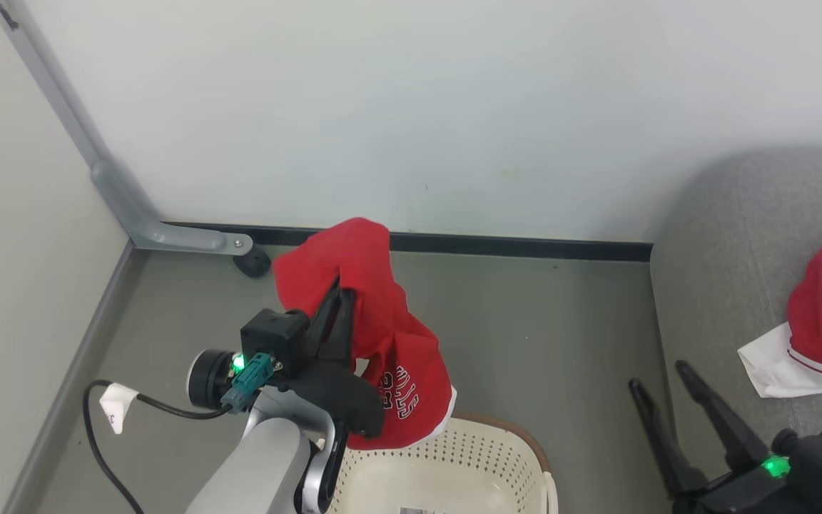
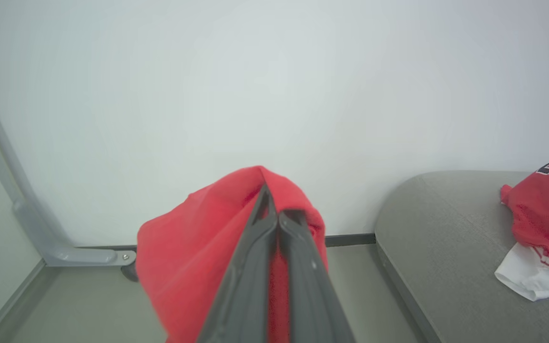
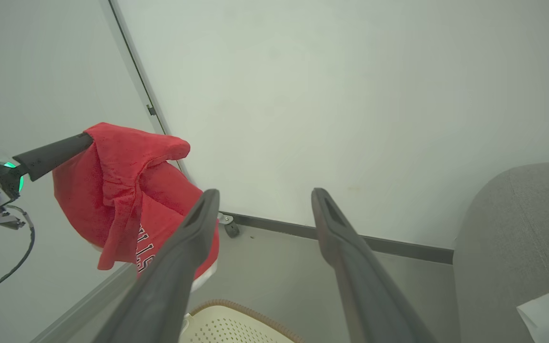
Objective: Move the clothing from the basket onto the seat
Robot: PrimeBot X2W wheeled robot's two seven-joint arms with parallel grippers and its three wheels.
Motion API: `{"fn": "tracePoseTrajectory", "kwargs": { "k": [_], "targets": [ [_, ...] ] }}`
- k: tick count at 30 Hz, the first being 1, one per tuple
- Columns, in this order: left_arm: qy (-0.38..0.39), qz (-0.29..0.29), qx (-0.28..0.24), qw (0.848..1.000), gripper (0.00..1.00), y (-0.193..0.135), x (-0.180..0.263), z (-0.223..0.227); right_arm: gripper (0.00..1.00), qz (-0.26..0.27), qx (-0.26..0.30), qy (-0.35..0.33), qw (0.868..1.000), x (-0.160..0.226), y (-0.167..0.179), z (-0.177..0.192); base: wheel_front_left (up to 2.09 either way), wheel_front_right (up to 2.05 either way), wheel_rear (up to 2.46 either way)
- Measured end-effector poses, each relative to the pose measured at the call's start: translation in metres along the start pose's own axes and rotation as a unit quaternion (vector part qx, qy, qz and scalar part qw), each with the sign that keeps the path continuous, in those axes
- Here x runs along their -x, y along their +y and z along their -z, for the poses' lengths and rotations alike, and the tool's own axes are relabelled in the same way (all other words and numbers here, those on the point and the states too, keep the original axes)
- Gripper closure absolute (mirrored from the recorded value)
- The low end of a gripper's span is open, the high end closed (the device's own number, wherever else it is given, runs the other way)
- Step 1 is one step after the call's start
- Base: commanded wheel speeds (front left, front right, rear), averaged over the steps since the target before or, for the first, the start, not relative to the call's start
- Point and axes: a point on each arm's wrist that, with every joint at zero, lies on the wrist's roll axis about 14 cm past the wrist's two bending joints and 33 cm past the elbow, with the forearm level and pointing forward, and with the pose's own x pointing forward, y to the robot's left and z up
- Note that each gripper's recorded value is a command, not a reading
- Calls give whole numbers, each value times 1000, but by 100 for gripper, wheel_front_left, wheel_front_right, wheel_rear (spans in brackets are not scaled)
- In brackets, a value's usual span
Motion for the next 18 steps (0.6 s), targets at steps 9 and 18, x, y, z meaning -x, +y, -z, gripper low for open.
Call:
{"fn": "tracePoseTrajectory", "kwargs": {
  "k": [9,18],
  "targets": [
    [-157,55,-60,984,100,-38,19,-98,0,-68,-5,16,998,-5,54,10,0,0,0],
    [-220,91,-82,968,100,-66,40,-134,0,-143,-3,-11,990,-24,105,-8,0,0,0]
  ]
}}
